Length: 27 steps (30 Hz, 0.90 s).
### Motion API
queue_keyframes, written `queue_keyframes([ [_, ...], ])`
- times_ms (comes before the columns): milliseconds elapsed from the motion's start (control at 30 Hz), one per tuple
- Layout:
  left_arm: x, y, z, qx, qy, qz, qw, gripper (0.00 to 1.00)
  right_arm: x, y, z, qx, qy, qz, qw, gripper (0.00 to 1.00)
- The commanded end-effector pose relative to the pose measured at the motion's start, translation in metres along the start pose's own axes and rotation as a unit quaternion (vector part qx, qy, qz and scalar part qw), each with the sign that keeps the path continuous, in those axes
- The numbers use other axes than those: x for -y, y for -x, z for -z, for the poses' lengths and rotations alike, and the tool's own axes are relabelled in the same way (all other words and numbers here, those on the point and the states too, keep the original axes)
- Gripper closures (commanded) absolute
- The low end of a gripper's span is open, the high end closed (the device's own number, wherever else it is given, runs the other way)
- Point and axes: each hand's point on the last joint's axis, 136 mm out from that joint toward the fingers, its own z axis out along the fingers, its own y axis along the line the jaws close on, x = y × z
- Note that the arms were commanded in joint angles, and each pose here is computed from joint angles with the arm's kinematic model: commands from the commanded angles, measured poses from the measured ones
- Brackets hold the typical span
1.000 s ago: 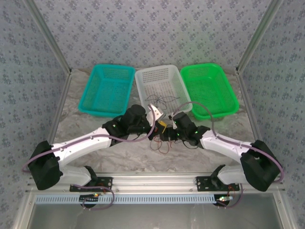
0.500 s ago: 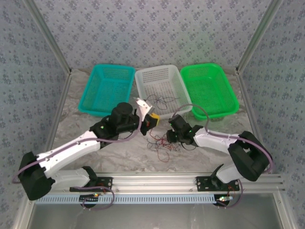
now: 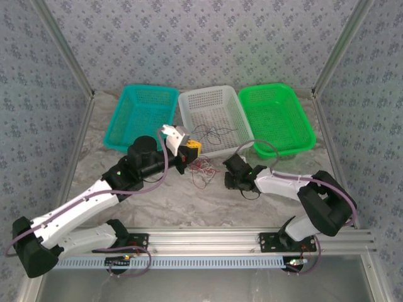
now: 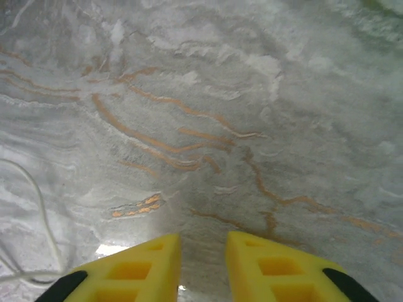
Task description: Untangle the cables
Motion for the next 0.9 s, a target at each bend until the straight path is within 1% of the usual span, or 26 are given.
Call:
queue_keyframes([
  [0,0.001,0.009,-0.005,0.008,-0.004,-0.002,1.0,1.0,0.025,0.002,0.017,0.017,-0.053,0.013,0.998,0.51],
  [100,-0.002,-0.001,-0.011,-0.007,-0.002,0.006,1.0,1.0,0.015,0.01,0.039,0.048,-0.031,0.06,0.997,0.27],
  [133,-0.003,-0.004,-0.012,-0.01,0.0,0.01,1.0,1.0,0.012,0.011,0.046,0.057,-0.025,0.075,0.995,0.21],
  [167,-0.005,-0.007,-0.012,-0.014,0.003,0.014,1.0,1.0,0.009,0.012,0.053,0.065,-0.022,0.087,0.994,0.18],
  [233,-0.008,-0.011,-0.014,-0.021,0.011,0.021,1.0,1.0,0.005,0.013,0.066,0.085,-0.013,0.107,0.991,0.16],
  [333,-0.012,-0.013,-0.016,-0.026,0.019,0.032,0.999,1.0,0.001,0.017,0.087,0.136,-0.008,0.131,0.982,0.15],
  [467,-0.012,-0.007,-0.022,-0.024,0.017,0.05,0.998,1.0,-0.015,0.024,0.114,0.222,0.013,0.161,0.962,0.15],
  [567,-0.009,-0.006,-0.028,-0.028,0.006,0.064,0.998,1.0,-0.028,0.032,0.129,0.272,0.026,0.166,0.948,0.14],
  [667,-0.008,-0.007,-0.031,-0.029,0.0,0.077,0.997,1.0,-0.045,0.046,0.14,0.301,0.045,0.163,0.938,0.13],
  [733,-0.007,-0.006,-0.032,-0.026,-0.003,0.082,0.996,1.0,-0.058,0.052,0.14,0.308,0.053,0.17,0.935,0.12],
  [867,-0.006,-0.002,-0.031,-0.024,-0.001,0.091,0.996,1.0,-0.072,0.061,0.135,0.309,0.033,0.174,0.935,0.11],
])
